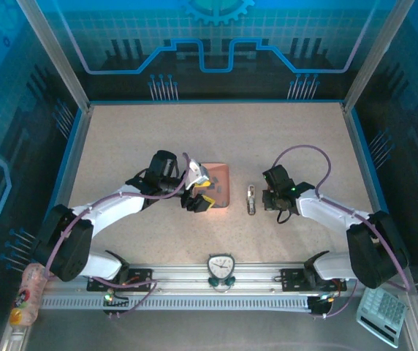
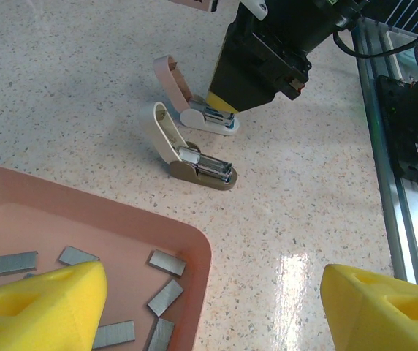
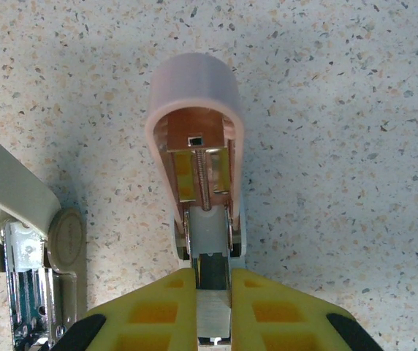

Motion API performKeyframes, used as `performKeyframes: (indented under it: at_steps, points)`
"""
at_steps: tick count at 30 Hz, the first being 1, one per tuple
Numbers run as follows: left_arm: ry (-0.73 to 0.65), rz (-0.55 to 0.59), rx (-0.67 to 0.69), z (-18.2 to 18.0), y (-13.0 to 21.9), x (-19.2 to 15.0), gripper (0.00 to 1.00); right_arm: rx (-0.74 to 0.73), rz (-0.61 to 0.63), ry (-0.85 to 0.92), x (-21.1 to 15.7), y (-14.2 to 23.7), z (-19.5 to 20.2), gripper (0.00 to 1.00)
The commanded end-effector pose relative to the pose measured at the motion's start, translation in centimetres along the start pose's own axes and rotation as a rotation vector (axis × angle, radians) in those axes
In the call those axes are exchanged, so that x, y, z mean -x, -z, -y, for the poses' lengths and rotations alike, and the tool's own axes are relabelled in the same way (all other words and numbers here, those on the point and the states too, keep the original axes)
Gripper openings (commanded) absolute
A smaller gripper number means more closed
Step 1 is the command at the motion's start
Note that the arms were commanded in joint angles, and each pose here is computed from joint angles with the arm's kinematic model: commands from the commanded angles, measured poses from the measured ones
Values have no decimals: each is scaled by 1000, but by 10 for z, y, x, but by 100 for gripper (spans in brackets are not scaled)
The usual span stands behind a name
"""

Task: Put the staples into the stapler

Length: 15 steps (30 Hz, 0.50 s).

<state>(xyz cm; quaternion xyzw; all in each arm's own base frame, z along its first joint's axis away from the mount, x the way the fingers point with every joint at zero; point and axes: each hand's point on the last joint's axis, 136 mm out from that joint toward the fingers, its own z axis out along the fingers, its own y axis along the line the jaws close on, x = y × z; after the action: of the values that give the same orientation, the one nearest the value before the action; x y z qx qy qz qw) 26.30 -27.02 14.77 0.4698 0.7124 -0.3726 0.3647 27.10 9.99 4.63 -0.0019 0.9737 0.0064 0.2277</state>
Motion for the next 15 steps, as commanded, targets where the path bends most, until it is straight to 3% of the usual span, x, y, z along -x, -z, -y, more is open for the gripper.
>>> performKeyframes:
  at_steps: [1, 15]
  points:
    - [-31, -6, -7, -1, -2, 5, 78, -10, -17, 18, -5, -3, 2, 15]
    - [-40, -11, -8, 0, -2, 5, 78, -11, -27, 43, -9, -1, -1, 15]
